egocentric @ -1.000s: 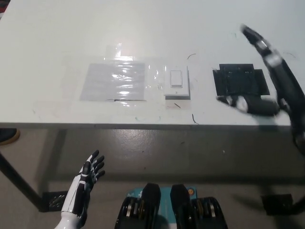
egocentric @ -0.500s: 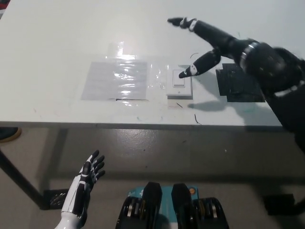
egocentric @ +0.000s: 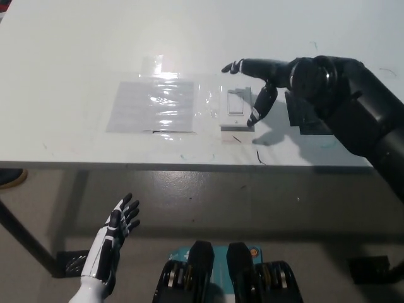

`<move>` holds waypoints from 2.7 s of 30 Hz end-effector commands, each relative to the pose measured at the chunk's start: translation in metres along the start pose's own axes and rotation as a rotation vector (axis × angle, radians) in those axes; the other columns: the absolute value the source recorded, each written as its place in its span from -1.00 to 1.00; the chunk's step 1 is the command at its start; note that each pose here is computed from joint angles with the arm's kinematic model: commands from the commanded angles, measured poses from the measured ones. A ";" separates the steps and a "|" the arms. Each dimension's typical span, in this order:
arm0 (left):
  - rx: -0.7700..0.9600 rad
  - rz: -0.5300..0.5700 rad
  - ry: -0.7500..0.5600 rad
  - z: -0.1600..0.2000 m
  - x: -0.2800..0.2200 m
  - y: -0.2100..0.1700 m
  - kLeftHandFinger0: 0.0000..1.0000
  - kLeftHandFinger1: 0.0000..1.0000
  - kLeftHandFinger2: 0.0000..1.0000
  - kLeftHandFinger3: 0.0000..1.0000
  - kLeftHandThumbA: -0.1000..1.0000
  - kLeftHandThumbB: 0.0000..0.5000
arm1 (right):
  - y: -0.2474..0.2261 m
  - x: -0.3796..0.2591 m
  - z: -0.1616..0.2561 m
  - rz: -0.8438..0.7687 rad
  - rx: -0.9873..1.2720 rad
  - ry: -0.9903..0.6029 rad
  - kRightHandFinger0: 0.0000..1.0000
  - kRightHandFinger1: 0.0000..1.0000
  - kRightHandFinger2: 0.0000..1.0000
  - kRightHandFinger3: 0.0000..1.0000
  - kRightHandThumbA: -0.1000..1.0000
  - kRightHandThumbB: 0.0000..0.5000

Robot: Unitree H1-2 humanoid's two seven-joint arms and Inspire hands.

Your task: A white switch is kept at the centre of the table close to the robot and the robot uses its right hand to press it to turn it on

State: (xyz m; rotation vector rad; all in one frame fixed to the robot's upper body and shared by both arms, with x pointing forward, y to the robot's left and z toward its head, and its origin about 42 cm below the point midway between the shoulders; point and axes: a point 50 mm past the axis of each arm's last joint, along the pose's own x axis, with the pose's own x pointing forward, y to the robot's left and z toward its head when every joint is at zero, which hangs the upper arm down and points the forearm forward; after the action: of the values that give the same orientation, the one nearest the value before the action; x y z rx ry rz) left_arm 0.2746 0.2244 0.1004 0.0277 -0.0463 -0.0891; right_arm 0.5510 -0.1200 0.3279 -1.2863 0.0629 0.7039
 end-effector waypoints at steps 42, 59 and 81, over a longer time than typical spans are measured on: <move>-0.004 -0.019 -0.078 0.016 0.006 -0.001 1.00 1.00 1.00 1.00 1.00 -0.74 | 0.037 0.006 -0.001 0.156 -0.166 0.069 1.00 1.00 1.00 1.00 1.00 0.18; -0.005 -0.015 -0.079 0.014 0.004 -0.002 1.00 1.00 1.00 1.00 1.00 -0.84 | -0.038 -0.077 0.018 -0.110 0.123 -0.353 1.00 1.00 1.00 1.00 1.00 0.20; -0.017 0.005 -0.075 0.015 0.012 0.007 1.00 1.00 1.00 1.00 1.00 -0.79 | 0.182 -0.238 -0.048 -0.733 0.859 -0.650 1.00 1.00 1.00 1.00 1.00 -0.23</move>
State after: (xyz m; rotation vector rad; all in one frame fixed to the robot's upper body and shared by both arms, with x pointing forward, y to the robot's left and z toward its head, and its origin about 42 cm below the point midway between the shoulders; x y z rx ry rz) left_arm 0.2762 0.2277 0.1006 0.0177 -0.0463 -0.0808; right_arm 0.3457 -0.2308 0.2555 -0.5237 -0.3061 0.5592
